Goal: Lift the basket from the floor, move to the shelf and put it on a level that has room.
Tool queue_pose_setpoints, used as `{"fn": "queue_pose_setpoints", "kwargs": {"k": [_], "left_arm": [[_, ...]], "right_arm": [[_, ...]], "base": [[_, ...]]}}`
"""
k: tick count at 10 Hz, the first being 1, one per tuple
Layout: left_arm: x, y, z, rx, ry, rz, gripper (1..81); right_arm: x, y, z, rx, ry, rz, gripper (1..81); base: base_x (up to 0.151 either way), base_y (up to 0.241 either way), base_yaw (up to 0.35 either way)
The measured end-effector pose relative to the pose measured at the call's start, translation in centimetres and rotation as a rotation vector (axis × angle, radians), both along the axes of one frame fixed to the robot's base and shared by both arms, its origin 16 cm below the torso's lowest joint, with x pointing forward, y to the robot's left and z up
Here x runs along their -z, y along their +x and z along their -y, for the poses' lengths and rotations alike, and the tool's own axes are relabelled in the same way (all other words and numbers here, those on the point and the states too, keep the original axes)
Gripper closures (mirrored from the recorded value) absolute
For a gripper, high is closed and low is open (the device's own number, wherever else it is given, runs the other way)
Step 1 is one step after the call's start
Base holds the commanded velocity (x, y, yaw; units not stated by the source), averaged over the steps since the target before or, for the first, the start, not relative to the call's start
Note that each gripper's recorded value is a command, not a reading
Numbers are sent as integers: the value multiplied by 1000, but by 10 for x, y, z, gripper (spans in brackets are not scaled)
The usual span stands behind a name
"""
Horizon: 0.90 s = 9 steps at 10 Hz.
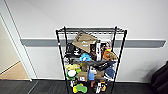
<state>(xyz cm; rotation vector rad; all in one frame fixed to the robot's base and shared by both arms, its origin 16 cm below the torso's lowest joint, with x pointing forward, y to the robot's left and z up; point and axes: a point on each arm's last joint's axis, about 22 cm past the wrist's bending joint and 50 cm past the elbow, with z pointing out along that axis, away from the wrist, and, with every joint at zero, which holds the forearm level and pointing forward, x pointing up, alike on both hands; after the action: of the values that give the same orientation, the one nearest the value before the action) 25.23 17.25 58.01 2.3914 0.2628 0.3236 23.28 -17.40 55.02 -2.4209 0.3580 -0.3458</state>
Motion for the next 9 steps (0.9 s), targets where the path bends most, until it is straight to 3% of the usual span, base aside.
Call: {"fn": "queue_pose_setpoints", "kwargs": {"k": [9], "left_arm": [[3,-7,-2,-2,2,-10,811]], "right_arm": [[0,0,-3,-14,-2,8,811]], "base": [[115,0,0]]}}
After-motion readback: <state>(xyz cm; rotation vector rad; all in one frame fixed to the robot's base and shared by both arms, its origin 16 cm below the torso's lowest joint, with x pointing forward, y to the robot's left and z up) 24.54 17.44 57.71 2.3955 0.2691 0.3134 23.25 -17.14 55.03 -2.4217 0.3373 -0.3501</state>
